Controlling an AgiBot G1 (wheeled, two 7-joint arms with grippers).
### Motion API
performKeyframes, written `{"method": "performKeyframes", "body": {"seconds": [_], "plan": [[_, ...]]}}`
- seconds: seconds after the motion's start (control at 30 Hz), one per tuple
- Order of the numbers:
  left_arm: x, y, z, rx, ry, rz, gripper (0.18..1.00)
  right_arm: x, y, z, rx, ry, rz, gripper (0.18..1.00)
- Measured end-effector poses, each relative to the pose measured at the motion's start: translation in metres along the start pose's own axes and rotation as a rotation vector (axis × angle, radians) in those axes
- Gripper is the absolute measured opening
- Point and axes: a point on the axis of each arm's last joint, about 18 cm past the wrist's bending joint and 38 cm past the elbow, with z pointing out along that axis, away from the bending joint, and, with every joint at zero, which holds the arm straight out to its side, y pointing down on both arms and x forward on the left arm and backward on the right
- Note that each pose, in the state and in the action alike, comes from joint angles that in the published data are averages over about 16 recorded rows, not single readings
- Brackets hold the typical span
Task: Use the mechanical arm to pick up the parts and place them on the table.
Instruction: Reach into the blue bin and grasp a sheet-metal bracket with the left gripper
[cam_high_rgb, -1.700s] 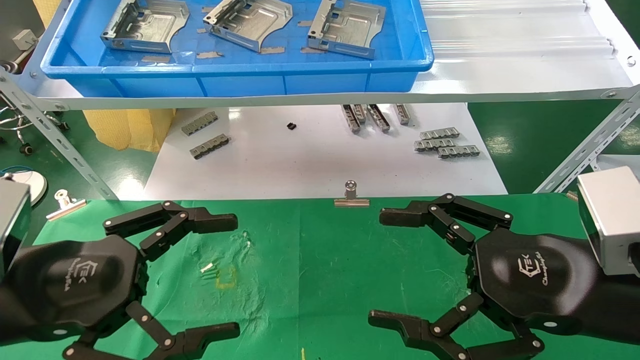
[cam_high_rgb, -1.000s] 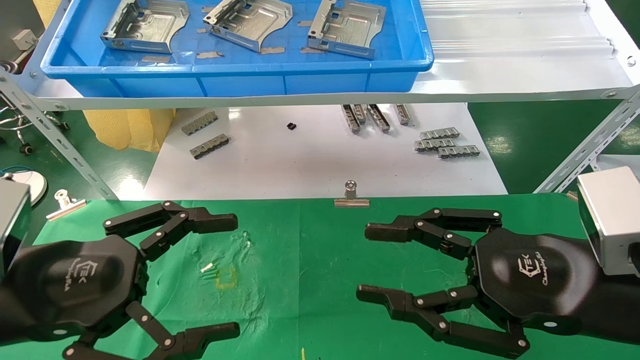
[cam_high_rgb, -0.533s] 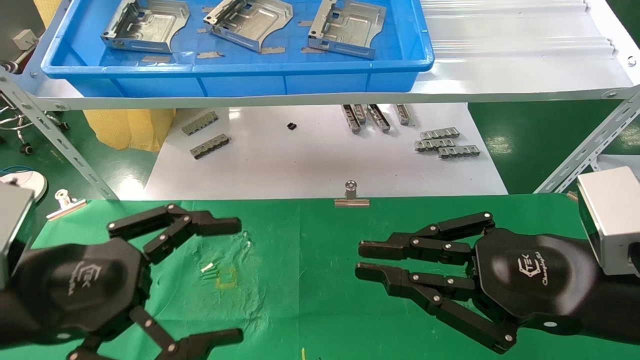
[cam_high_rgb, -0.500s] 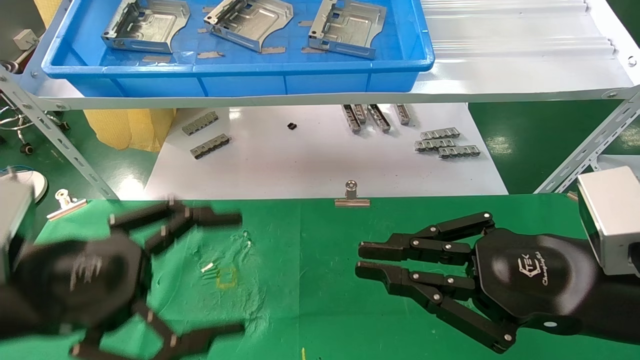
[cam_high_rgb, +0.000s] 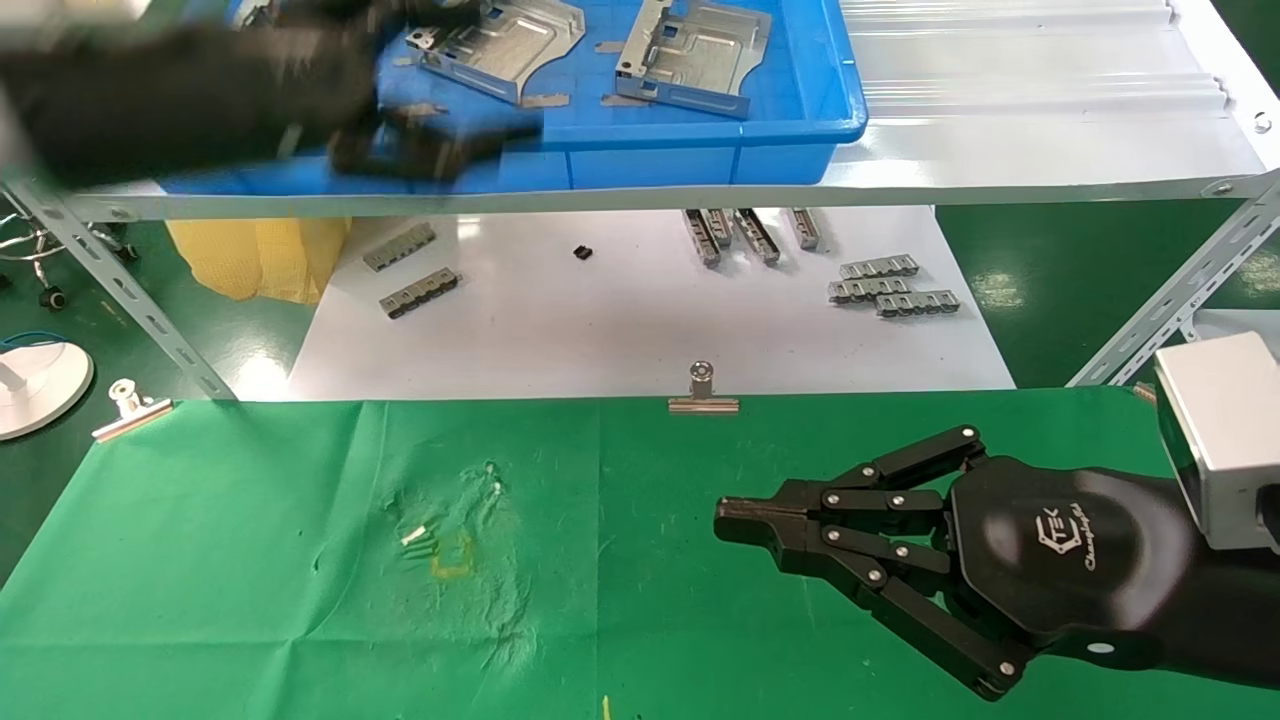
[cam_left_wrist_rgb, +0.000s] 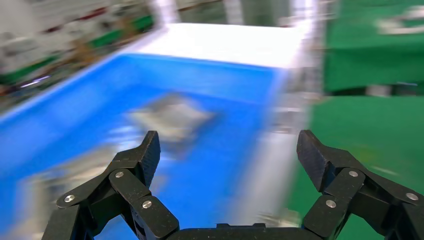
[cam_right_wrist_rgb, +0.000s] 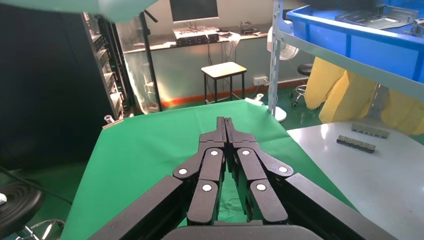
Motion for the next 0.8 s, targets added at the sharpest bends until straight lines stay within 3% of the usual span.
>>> {"method": "performKeyframes", "body": {"seconds": [0.3, 0.53, 0.8], "plan": [[-0.063, -0.007, 0.060, -0.094, -0.251, -0.032, 1.001, 0.000, 0.000, 0.000, 0.000, 0.000, 0.000, 0.191], [-0.080, 0.002, 0.082, -0.186, -0.371, -0.058, 1.001, 0.000, 0.000, 0.000, 0.000, 0.000, 0.000, 0.191], [-0.086, 0.016, 0.088, -0.256, -0.443, -0.094, 0.994, 0.000, 0.000, 0.000, 0.000, 0.000, 0.000, 0.191]]}}
